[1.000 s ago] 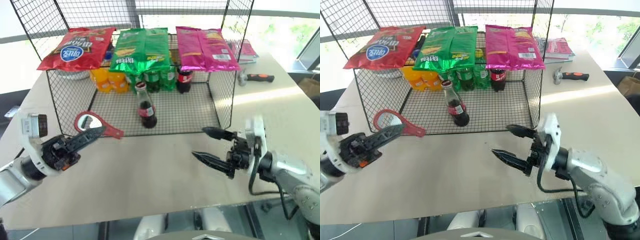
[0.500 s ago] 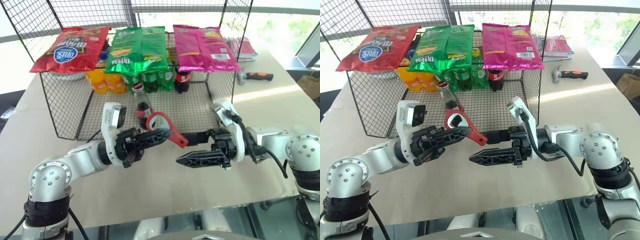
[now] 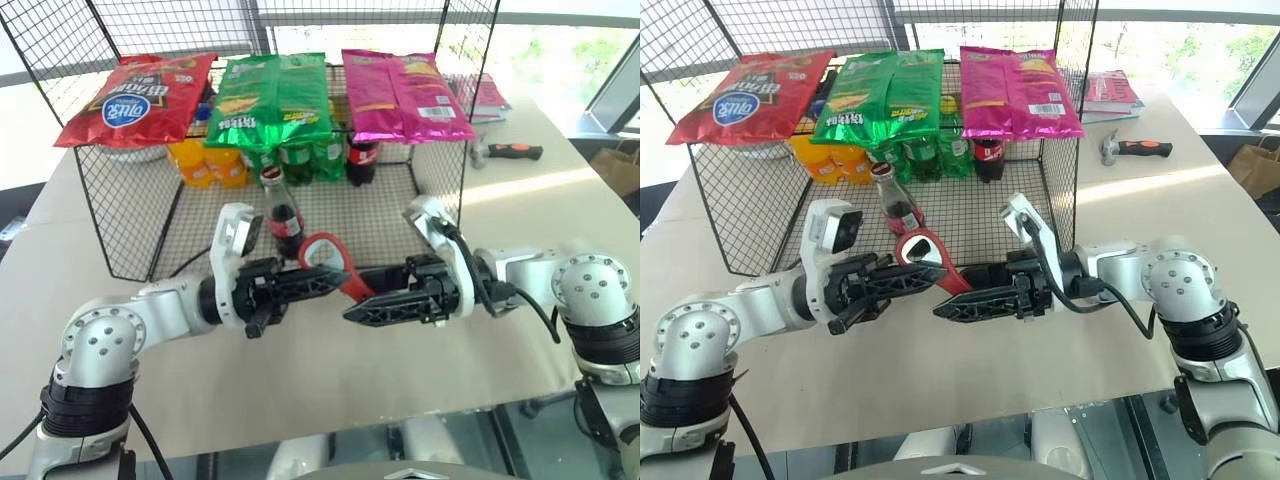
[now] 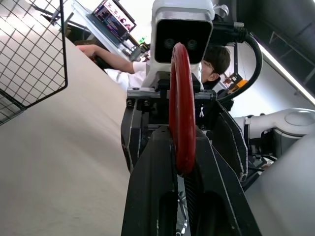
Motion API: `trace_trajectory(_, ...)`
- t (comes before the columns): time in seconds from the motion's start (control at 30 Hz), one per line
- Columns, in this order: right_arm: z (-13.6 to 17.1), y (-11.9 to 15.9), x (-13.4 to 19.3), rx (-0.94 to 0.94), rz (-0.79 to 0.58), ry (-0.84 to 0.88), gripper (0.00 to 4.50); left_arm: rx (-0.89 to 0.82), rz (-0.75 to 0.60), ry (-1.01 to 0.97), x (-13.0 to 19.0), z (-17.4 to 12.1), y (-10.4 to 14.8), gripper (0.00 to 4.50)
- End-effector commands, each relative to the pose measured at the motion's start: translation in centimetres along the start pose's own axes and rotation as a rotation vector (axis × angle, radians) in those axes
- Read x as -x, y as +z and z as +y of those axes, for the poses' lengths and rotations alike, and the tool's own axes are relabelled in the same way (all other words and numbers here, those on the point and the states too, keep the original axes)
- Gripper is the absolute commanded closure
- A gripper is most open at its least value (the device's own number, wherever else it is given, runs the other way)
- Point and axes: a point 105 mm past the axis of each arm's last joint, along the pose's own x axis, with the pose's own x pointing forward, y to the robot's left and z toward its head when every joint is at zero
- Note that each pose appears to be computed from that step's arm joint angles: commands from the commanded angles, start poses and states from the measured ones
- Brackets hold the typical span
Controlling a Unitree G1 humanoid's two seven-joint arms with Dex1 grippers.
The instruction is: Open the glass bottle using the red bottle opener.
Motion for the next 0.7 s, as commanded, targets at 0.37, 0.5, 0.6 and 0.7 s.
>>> trace_trajectory(0.37,0.68,-0.47,-0.58,0.028,0.076,0.045,1.95,-0.039,0.050,-0.034,-0.11,-0.34,-0.30,4.50)
trace_trajectory(0.5,0.49,-0.52,-0.70,0.027,0.080,0.044,1.95,-0.048,0.061,-0.033,-0.13,-0.38,-0.53,4.50)
trace_trajectory(0.6,0.39,-0.57,-0.77,0.027,0.084,0.043,1.95,-0.052,0.071,-0.037,-0.20,-0.45,-0.71,4.50)
trace_trajectory(0.7,0.34,-0.58,-0.84,0.026,0.084,0.044,1.95,-0.055,0.079,-0.038,-0.26,-0.46,-0.87,4.50)
